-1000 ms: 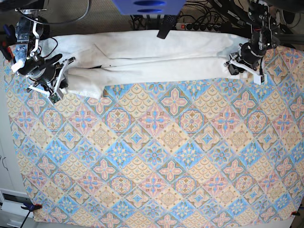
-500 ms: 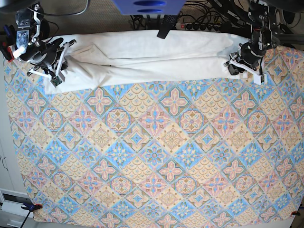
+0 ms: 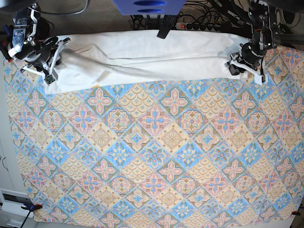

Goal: Fold the T-shirt properly
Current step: 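Grasp the folded strip's other end with the left gripper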

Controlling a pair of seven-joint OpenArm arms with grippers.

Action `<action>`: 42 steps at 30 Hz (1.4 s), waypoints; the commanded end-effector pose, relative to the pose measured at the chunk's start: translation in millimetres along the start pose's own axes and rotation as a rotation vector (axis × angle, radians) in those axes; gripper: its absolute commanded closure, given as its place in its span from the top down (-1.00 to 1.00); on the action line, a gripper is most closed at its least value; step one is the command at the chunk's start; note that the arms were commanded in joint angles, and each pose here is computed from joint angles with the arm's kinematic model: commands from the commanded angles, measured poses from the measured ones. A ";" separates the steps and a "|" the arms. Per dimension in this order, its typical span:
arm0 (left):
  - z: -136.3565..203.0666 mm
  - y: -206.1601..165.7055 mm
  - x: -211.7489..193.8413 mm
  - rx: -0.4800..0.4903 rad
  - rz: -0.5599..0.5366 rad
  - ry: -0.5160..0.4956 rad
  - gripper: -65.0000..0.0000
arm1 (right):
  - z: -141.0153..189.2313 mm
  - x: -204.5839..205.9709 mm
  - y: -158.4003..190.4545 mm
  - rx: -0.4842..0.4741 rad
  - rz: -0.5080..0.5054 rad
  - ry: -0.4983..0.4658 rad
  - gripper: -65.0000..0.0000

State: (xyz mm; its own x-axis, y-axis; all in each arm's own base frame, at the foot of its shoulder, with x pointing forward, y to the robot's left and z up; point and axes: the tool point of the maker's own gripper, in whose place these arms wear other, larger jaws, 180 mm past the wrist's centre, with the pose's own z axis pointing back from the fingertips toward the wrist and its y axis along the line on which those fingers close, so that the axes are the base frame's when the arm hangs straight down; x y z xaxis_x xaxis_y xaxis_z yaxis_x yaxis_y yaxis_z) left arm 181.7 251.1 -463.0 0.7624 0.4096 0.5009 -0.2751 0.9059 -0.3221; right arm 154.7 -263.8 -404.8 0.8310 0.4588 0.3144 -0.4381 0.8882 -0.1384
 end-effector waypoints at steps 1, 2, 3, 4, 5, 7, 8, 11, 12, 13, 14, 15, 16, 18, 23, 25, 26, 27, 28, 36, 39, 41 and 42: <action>3.0 2.5 11.3 0.001 -0.011 -0.029 -0.55 | 5.4 7.0 -7.9 -0.019 0.011 -0.025 -0.71; 3.2 2.9 11.7 0.002 -0.010 -0.030 -0.55 | 6.0 7.0 -9.6 -0.023 0.008 -0.025 -0.69; 3.2 2.9 11.7 0.002 -0.010 -0.030 -0.54 | 6.3 6.3 -11.2 -0.027 0.004 -0.024 -0.65; 3.3 3.3 11.8 0.003 -0.010 -0.029 -0.54 | 7.1 5.8 -13.5 -0.034 -0.001 -0.024 -0.59; 3.5 3.7 12.1 0.003 -0.011 -0.030 -0.54 | 8.1 5.3 -15.8 -0.040 -0.006 -0.025 -0.52; 3.5 3.3 12.2 0.001 -0.009 -0.030 -0.54 | 10.2 4.7 -20.4 -0.053 -0.014 -0.026 -0.40; 3.8 3.4 13.0 0.002 -0.009 -0.032 -0.53 | 11.5 3.9 -23.6 -0.061 -0.020 -0.027 -0.35; 4.3 4.5 12.0 0.004 -0.011 -0.029 -0.53 | 13.6 1.8 -28.5 -0.075 -0.032 -0.025 -0.27; 4.3 4.5 12.0 0.004 -0.011 -0.029 -0.53 | 15.2 0.8 -32.1 -0.085 -0.039 -0.025 -0.26; 4.6 4.4 11.7 0.004 -0.012 -0.029 -0.50 | 16.6 0.0 -35.2 -0.093 -0.045 -0.026 -0.25; 4.9 5.0 11.4 0.006 -0.013 -0.028 -0.46 | 18.1 -0.9 -38.3 -0.102 -0.052 -0.026 -0.25; 6.1 6.8 13.2 0.008 -0.019 -0.027 -0.42 | 19.4 -1.1 -40.6 -0.109 -0.055 -0.028 -0.25; 7.7 10.2 15.9 0.014 -0.030 -0.028 -0.36 | 20.7 -1.9 -43.2 -0.116 -0.061 -0.028 -0.25; 8.7 12.3 17.1 0.018 -0.037 -0.027 -0.28 | 23.0 -3.9 -47.8 -0.129 -0.071 -0.028 -0.25; 15.3 23.4 23.2 0.041 -0.061 0.015 -0.03 | 25.2 -4.7 -49.9 -0.134 -0.075 -0.031 -0.25; 24.7 32.8 33.1 0.066 -0.045 0.001 0.03 | 21.6 0.3 -40.9 -0.110 -0.055 -0.040 -0.25; 28.2 36.3 36.6 0.075 -0.040 -0.001 0.04 | 19.0 3.6 -33.8 -0.092 -0.038 -0.042 -0.26; 31.5 40.6 37.9 0.086 -0.033 0.006 0.05 | 16.8 8.6 -25.2 -0.071 -0.016 -0.050 -0.26; 34.0 44.2 37.0 0.095 -0.031 0.025 0.05 | 14.4 11.7 -17.4 -0.052 0.001 -0.052 -0.26; 43.9 52.4 30.4 0.091 -0.135 0.162 0.06 | 2.0 35.0 13.4 0.027 0.043 -0.094 -0.26; 47.2 55.7 29.4 0.096 -0.166 0.200 0.06 | 1.4 36.6 13.9 0.029 0.043 -0.097 -0.26; 47.7 57.0 27.9 0.100 -0.168 0.211 0.06 | 1.4 36.6 13.9 0.029 0.043 -0.097 -0.26; 47.7 57.0 27.9 0.100 -0.168 0.211 0.06 | 1.4 36.6 13.9 0.029 0.043 -0.097 -0.26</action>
State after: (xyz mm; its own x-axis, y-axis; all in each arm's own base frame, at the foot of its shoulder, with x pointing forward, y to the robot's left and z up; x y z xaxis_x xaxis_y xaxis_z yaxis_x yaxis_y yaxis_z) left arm 152.9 314.4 -437.3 0.9097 0.2454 0.3351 -0.1972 0.9652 -0.1717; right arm 171.8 -233.8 -401.8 0.7912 0.4877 0.3691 -0.4816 0.8687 -0.1155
